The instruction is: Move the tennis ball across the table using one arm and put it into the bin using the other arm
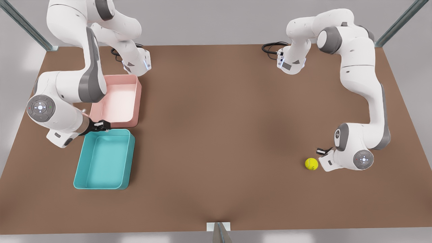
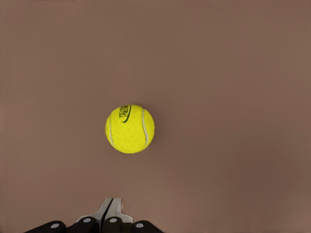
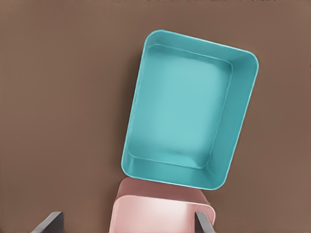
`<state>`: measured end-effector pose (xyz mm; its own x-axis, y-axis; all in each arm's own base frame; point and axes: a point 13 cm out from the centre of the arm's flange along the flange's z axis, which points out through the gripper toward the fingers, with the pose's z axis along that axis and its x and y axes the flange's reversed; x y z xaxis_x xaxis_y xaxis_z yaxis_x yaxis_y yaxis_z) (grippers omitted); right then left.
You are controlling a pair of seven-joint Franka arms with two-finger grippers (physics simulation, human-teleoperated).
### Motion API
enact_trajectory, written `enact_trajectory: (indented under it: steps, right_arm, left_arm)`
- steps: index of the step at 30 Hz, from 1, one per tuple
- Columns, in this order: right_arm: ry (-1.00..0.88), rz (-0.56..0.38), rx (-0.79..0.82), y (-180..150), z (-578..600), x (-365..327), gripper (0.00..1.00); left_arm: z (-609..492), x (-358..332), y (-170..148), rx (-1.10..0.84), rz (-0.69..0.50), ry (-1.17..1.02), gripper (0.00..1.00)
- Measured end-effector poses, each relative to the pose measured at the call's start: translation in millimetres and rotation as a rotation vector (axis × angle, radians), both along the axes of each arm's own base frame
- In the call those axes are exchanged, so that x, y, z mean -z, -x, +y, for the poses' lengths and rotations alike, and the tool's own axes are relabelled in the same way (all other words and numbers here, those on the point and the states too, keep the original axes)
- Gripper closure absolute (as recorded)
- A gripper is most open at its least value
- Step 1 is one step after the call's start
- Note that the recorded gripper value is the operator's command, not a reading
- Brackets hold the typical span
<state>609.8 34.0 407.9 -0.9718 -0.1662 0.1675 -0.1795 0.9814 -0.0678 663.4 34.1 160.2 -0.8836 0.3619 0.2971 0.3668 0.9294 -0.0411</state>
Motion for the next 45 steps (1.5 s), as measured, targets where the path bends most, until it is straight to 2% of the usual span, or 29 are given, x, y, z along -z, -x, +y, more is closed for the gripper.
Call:
enact_trajectory:
  steps: [5, 10, 14, 19, 27, 29, 31, 33, 36, 38, 40, 42, 44, 45]
  right_arm:
    - [-0.020, -0.003, 0.039, -6, -1, 4, 0.00]
    - [-0.022, -0.001, 0.068, -7, -6, 6, 0.00]
    - [-0.020, 0.008, 0.080, -7, -6, 10, 0.00]
    - [-0.019, 0.011, 0.091, -6, -6, 11, 0.00]
    - [-0.016, 0.019, 0.100, -6, -5, 16, 0.00]
    - [-0.016, 0.020, 0.102, -6, -5, 17, 0.00]
    - [-0.015, 0.021, 0.103, -6, -5, 17, 0.00]
    - [-0.015, 0.021, 0.106, -6, -5, 18, 0.00]
    - [-0.015, 0.021, 0.108, -6, -5, 18, 0.00]
    - [-0.015, 0.022, 0.108, -6, -5, 18, 0.00]
    - [-0.013, 0.024, 0.106, -7, -3, 20, 0.00]
    - [-0.011, 0.032, 0.102, -7, 0, 24, 0.00]
    - [-0.010, 0.038, 0.088, -7, 10, 28, 0.00]
    - [-0.011, 0.041, 0.076, -9, 18, 32, 0.00]
  left_arm:
    - [53, 52, -7, 0.286, -0.008, 0.117, 0.79]
    - [51, 56, -25, 0.670, -0.021, 0.105, 0.79]
    - [57, 79, -16, 0.869, 0.009, 0.126, 0.79]
    - [47, 94, -10, 1.033, 0.033, 0.159, 0.79]
    - [21, 106, -13, 1.127, 0.005, 0.222, 0.79]
    - [-13, 104, -15, 1.186, 0.010, 0.220, 0.79]
    - [-104, 86, -15, 1.220, -0.038, 0.256, 0.79]
    - [-160, 61, -13, 1.146, -0.113, 0.321, 0.79]
    - [-192, 46, -8, 1.033, -0.155, 0.374, 0.79]
    - [-215, 8, -7, 0.986, -0.180, 0.359, 0.79]
    - [-235, -62, -4, 0.939, -0.219, 0.315, 0.79]
    - [-246, -178, -8, 0.884, -0.299, 0.249, 0.79]
    - [-235, -292, 15, 0.797, -0.356, 0.197, 0.79]
    - [-231, -327, 31, 0.743, -0.358, 0.187, 0.79]
